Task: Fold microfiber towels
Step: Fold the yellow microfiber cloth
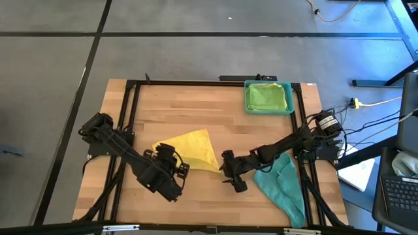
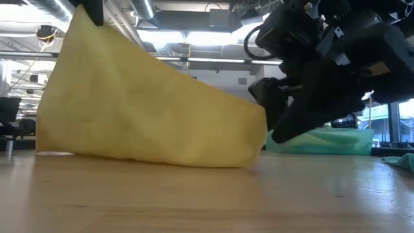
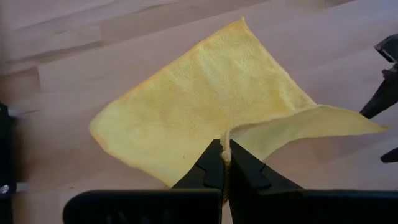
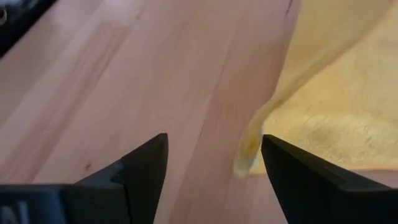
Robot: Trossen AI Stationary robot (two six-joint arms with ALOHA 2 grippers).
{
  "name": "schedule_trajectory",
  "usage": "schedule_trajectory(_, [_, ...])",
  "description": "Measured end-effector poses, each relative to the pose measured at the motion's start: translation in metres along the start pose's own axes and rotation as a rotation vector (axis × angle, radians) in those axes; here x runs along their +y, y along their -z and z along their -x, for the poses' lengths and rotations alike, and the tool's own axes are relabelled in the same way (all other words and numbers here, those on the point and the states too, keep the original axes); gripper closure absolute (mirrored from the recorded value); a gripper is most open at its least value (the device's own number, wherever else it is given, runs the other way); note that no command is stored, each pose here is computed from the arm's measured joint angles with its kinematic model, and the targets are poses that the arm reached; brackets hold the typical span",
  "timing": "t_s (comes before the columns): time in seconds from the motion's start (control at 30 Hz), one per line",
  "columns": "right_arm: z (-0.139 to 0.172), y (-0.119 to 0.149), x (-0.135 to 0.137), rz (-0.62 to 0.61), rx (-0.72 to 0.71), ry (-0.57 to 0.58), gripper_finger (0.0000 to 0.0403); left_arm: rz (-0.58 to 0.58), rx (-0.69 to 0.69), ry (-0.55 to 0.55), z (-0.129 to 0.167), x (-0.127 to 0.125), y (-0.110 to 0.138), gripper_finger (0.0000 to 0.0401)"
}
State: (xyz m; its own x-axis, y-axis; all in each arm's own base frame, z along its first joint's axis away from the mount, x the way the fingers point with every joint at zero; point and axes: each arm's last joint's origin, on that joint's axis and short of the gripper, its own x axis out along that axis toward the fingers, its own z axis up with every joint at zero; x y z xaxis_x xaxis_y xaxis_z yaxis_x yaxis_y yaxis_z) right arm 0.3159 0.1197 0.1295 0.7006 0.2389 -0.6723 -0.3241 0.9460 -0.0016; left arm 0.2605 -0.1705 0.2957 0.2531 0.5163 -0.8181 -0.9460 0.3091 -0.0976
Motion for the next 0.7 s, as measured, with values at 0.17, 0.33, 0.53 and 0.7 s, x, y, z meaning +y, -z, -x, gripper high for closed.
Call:
schedule_trajectory(0.17, [0.0, -0.006, -0.001, -0.004, -0.066, 0.053, 0.0154, -0.008, 0.012, 0.001, 0.002, 0.001, 0.002, 0.0401])
schedule_trajectory(0.33, [0.001, -0.013, -0.002, -0.002, -0.063, 0.071, 0.0208, -0.019, 0.029, -0.001, 0.004, 0.003, 0.006, 0.0401])
schedule_trajectory(0.53, [0.001, -0.003, -0.005, 0.002, 0.066, 0.083, 0.0358, -0.025, 0.033, -0.005, 0.006, 0.004, 0.008, 0.0401])
schedule_trajectory(0.7, [0.002, 0.002, -0.012, -0.022, 0.121, 0.039, 0.0387, -0.034, 0.034, -0.003, 0.006, 0.004, 0.008, 0.0401])
